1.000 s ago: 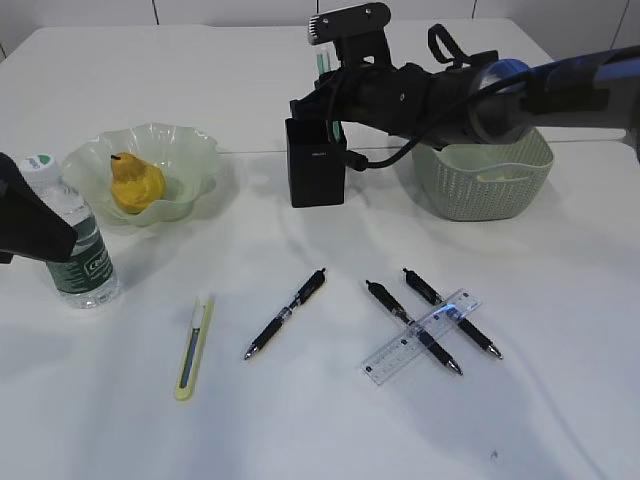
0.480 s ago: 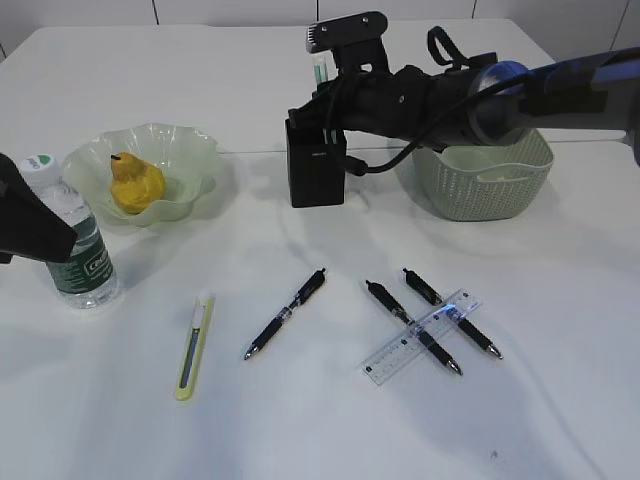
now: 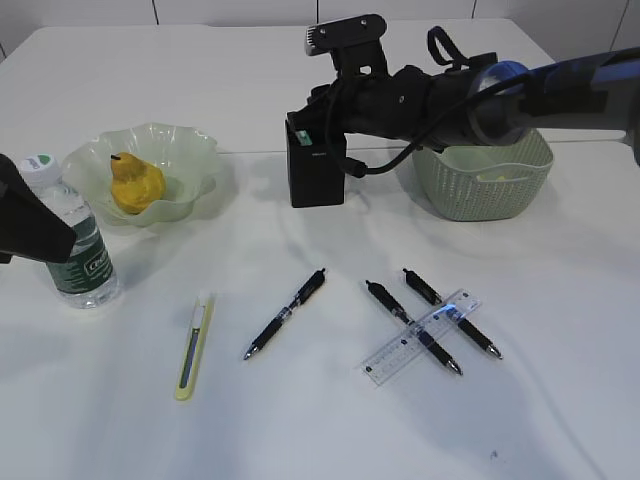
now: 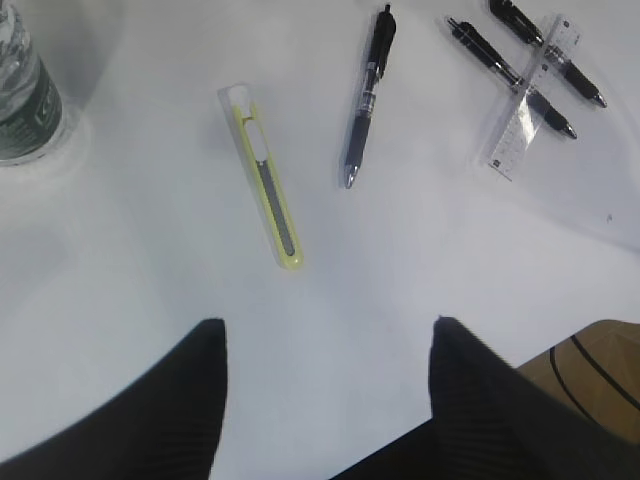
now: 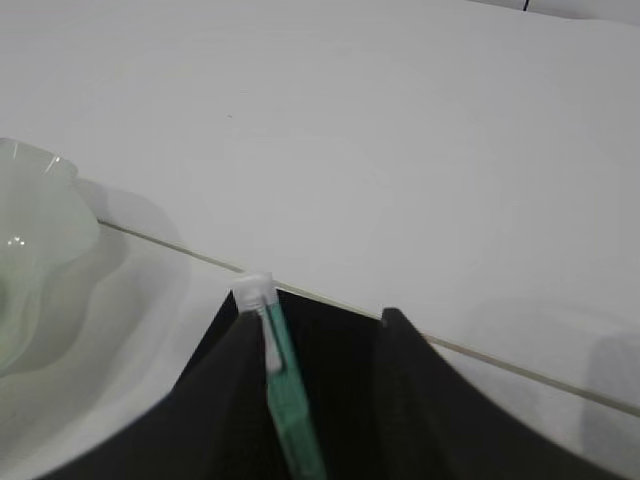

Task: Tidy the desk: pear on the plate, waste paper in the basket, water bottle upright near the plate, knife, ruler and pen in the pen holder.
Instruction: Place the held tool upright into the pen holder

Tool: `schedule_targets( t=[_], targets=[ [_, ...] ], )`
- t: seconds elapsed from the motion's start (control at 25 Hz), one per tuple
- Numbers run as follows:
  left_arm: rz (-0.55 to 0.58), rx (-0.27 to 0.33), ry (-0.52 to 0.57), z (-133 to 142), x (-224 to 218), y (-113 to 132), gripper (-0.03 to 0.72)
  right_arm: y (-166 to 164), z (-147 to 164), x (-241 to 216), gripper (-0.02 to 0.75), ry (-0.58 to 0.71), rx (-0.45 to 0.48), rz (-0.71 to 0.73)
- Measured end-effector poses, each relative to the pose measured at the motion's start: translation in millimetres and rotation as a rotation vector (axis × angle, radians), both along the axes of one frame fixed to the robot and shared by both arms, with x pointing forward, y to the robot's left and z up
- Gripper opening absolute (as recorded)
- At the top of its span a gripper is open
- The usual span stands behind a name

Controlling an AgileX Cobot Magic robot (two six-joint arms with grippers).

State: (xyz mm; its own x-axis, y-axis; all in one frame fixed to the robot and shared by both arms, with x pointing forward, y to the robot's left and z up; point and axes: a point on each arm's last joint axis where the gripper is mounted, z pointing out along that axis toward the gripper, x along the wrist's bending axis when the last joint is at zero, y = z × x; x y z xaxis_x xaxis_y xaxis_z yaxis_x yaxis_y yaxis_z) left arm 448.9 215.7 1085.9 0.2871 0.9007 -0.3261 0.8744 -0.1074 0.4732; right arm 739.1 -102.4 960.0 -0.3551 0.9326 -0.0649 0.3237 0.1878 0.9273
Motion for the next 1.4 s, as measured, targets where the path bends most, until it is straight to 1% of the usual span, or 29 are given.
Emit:
schedule_targets(
  t=[0.28, 0.4, 0.44, 0.52, 0.6, 0.68, 0.72, 0.88, 0.92, 0.96, 1.0, 1.04, 1.12, 1.16, 1.28, 1.36, 1.4],
  targets=[
    [0.000, 0.000, 0.000, 0, 0, 0, 0.449, 0, 0, 0, 0.314, 0.005, -0.001, 0.002],
    [0.000, 0.000, 0.000, 0, 0, 0, 0.449, 0, 1, -1, 0.314, -0.002, -0.015, 0.010],
    [0.000, 0.000, 0.000, 0, 0, 0, 0.449, 0, 10, -2, 0.314, -0.022, -0.034, 0.022],
    [0.000, 0.001, 0.000, 0, 0, 0, 0.449, 0, 14, -3, 0.314, -0.030, -0.050, 0.032],
    [0.000, 0.001, 0.000, 0, 0, 0, 0.449, -1, 38, -7, 0.314, -0.065, -0.041, 0.039],
    [0.000, 0.001, 0.000, 0, 0, 0, 0.449, -1, 48, -10, 0.314, -0.065, -0.038, 0.051],
    [0.000, 0.001, 0.000, 0, 0, 0, 0.449, -1, 56, -14, 0.314, -0.051, -0.038, 0.071],
    [0.000, 0.001, 0.000, 0, 0, 0, 0.449, 0, 70, -25, 0.314, 0.004, -0.065, 0.135],
    [0.000, 0.001, 0.000, 0, 0, 0, 0.449, 0, 70, -25, 0.314, 0.004, -0.065, 0.135],
    [0.000, 0.001, 0.000, 0, 0, 0, 0.449, 0, 74, -29, 0.314, 0.032, -0.096, 0.169],
    [0.000, 0.001, 0.000, 0, 0, 0, 0.449, -1, 75, -30, 0.314, 0.036, -0.101, 0.173],
    [0.000, 0.001, 0.000, 0, 0, 0, 0.449, -4, 79, -34, 0.314, 0.067, -0.124, 0.198],
    [0.000, 0.001, 0.000, 0, 0, 0, 0.449, -5, 79, -35, 0.314, 0.083, -0.131, 0.207],
    [0.000, 0.001, 0.000, 0, 0, 0, 0.449, -14, 83, -38, 0.314, 0.133, -0.149, 0.224],
    [0.000, 0.001, 0.000, 0, 0, 0, 0.449, -27, 86, -42, 0.314, 0.209, -0.162, 0.241],
    [0.000, 0.001, 0.000, 0, 0, 0, 0.449, -35, 89, -45, 0.314, 0.248, -0.166, 0.246],
    [0.000, 0.001, 0.000, 0, 0, 0, 0.449, -35, 89, -45, 0.314, 0.248, -0.166, 0.246]
  ],
)
